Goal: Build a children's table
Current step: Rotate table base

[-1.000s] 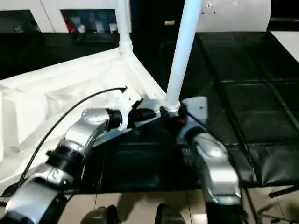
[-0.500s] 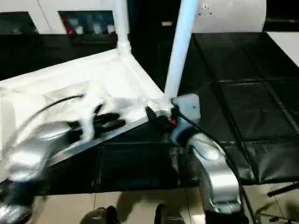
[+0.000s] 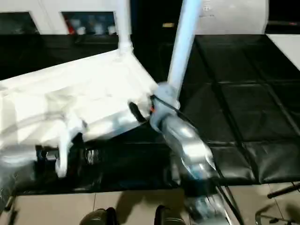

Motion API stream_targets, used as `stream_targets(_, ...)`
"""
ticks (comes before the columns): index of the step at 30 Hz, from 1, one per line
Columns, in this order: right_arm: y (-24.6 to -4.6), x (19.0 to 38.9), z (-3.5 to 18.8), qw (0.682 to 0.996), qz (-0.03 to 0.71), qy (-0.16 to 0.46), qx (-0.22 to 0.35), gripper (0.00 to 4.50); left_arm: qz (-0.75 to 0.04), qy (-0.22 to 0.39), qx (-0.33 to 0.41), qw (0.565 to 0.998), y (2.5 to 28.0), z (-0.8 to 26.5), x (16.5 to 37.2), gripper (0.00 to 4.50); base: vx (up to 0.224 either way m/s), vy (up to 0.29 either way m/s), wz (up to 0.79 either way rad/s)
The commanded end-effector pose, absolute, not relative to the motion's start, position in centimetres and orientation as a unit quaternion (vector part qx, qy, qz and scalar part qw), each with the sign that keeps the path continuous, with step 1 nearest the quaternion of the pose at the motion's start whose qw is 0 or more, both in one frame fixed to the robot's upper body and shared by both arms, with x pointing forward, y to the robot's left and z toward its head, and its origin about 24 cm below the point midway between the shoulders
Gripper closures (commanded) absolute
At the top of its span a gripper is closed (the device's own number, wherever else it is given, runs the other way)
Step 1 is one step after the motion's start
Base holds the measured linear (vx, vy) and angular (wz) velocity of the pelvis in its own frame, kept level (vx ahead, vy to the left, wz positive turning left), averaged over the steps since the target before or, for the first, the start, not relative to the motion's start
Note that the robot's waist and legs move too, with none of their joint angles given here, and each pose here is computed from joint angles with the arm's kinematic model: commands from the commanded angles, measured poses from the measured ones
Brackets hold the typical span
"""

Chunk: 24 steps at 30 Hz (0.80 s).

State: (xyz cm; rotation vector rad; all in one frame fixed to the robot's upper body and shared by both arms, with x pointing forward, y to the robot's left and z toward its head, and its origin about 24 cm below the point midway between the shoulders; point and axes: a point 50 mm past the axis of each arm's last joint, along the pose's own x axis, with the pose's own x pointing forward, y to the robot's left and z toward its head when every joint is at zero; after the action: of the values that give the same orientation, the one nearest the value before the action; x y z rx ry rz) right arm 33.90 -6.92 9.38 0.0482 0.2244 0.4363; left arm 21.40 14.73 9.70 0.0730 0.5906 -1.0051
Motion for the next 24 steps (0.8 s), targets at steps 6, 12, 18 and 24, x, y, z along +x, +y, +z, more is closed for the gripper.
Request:
stream_targets(6,-10.1,36.5,9.0,0.993,0.049,0.105,0.017,0.00,-0.380,0.328,0.112,0.858,16.1,7.8,21.6,1.53,0.000,0.000,0.00)
stream_targets(12,-15.2,37.9,9.1,0.993,-0.083,0.085,-0.001,0.00,-0.320,0.319,0.155,0.879,17.5,7.7,22.4,1.53,0.000,0.000,0.00)
stream_targets(18,-19.4,38.0,9.3,0.988,-0.136,0.076,-0.018,0.00,-0.296,0.290,0.173,0.894,17.9,8.0,23.5,1.53,0.000,0.000,0.00)
stream_targets(24,-21.0,38.0,9.8,0.994,-0.094,0.045,-0.027,0.00,-0.279,0.213,0.142,0.925,16.6,8.7,25.1,1.53,0.000,0.000,0.00)
